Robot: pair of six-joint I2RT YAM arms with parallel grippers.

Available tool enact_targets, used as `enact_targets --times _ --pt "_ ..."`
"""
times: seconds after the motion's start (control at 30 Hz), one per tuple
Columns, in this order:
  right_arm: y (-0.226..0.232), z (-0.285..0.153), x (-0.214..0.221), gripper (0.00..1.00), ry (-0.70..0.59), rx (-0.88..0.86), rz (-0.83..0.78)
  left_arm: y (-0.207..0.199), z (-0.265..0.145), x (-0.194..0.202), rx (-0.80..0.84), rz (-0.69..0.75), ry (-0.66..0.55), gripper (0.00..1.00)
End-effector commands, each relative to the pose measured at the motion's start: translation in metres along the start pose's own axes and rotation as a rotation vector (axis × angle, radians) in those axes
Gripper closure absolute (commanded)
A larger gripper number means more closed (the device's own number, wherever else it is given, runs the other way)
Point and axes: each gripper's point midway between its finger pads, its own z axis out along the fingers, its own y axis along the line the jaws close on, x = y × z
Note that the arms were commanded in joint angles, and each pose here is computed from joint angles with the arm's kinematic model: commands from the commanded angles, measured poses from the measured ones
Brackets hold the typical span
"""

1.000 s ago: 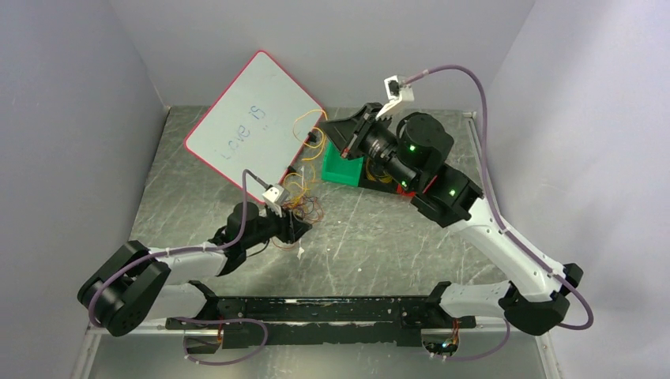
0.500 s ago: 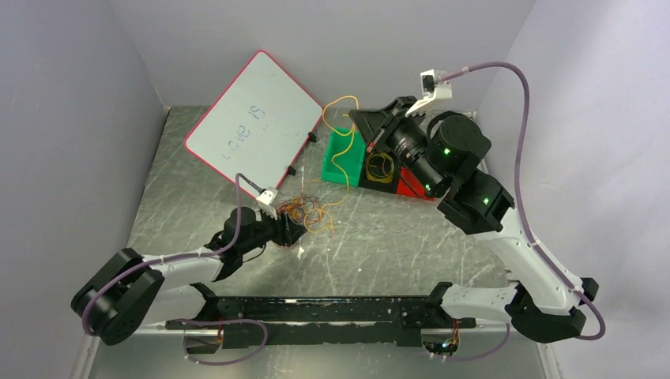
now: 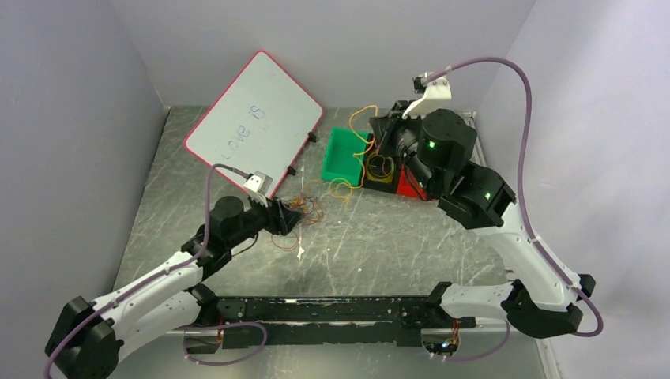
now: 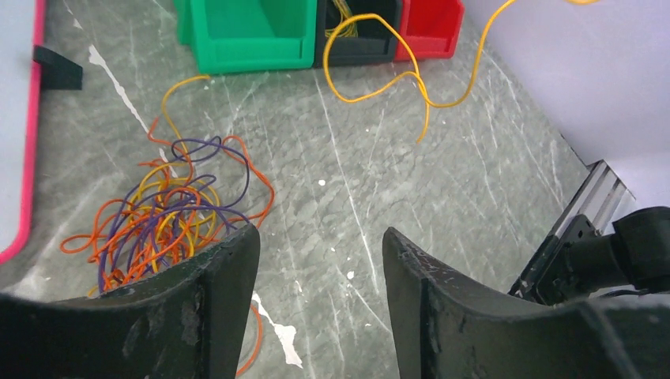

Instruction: Untangle the cables

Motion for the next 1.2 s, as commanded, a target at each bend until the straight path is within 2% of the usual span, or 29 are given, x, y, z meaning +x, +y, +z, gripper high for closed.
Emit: enact_targets --times 0.0,0.2,0.33,0.63,0.8,0.97,1.17 --pt "-0.032 0.004 0.000 1.00 0.020 0.193 -0.094 0.004 -0.012 -0.012 -0.085 0.005 0.043 0.36" --pt "-0.056 0.031 -0.010 1.00 0.032 0.296 -0.132 0.004 -0.018 -0.029 -0.144 0.032 0.091 0.34" --pt "-0.084 0.056 -0.012 1.00 0.079 0.274 -0.080 0.011 -0.022 -0.038 -0.198 0.085 0.116 0.32" --pt "-0.134 0.093 -0.020 1.00 0.079 0.336 -0.105 0.023 -0.021 -0.055 -0.285 0.139 0.117 0.30" --pt "-0.158 0.110 -0.030 1.00 0.049 0.362 -0.119 0.030 -0.022 -0.054 -0.317 0.150 0.122 0.30" --pt "-0.185 0.128 -0.021 1.00 0.060 0.380 -0.105 0.032 -0.023 -0.051 -0.326 0.141 0.130 0.30" --pt "-0.196 0.144 -0.011 1.00 0.074 0.366 -0.098 0.027 -0.022 -0.046 -0.298 0.116 0.141 0.31"
